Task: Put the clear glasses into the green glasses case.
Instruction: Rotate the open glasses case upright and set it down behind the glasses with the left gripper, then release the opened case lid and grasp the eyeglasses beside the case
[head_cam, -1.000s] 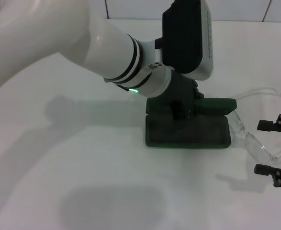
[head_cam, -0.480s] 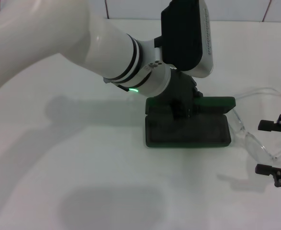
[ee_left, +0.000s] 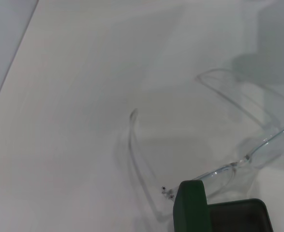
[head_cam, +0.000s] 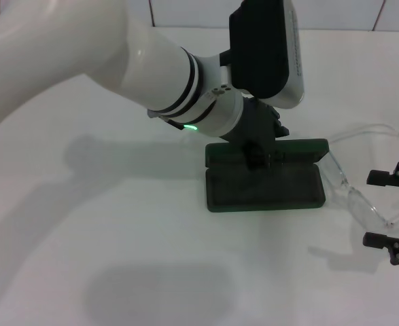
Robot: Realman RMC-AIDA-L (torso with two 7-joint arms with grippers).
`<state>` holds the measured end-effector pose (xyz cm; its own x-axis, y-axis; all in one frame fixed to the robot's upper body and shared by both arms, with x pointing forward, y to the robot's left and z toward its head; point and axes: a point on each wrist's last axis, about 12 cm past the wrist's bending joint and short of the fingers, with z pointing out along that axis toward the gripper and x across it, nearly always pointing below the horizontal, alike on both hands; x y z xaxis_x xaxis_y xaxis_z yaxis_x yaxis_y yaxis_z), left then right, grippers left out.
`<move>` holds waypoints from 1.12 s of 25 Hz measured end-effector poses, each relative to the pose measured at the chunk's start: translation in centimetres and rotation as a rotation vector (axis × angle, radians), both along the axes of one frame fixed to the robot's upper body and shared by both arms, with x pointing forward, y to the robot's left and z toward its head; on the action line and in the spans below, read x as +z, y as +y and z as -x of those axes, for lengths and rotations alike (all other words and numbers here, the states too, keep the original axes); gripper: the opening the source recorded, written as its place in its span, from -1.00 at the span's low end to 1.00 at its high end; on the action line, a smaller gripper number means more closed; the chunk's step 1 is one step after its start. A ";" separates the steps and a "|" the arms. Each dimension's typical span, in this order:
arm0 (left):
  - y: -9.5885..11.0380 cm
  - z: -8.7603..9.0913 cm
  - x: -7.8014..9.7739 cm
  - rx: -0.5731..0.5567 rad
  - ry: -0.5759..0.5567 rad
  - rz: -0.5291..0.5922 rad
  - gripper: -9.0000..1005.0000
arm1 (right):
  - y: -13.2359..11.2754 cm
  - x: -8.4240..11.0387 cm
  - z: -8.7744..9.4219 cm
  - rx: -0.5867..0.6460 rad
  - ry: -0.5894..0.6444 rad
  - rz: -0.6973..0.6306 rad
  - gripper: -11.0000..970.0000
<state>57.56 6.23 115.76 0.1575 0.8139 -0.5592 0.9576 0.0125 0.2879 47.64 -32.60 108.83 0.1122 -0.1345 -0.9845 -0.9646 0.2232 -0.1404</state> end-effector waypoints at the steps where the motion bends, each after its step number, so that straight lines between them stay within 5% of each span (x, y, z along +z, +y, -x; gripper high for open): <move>1: 0.0 0.0 0.0 0.003 0.002 0.001 -0.35 | 0.0 0.0 0.0 0.000 0.000 0.000 0.60; 9: 0.1 0.1 1.1 0.038 0.007 0.058 -0.06 | -0.1 0.0 0.0 -0.002 0.001 0.002 0.60; 17: 1.9 0.9 2.6 0.078 0.105 0.303 -0.03 | -0.4 0.4 0.0 -0.005 -0.002 -0.009 0.60; 23: 4.2 2.0 1.8 0.095 0.186 0.516 -0.02 | -0.9 1.1 -0.3 -0.011 0.020 -0.022 0.60; 28: 4.2 2.6 1.1 0.103 0.251 0.528 -0.02 | -1.6 1.9 -1.1 -0.055 0.080 -0.013 0.59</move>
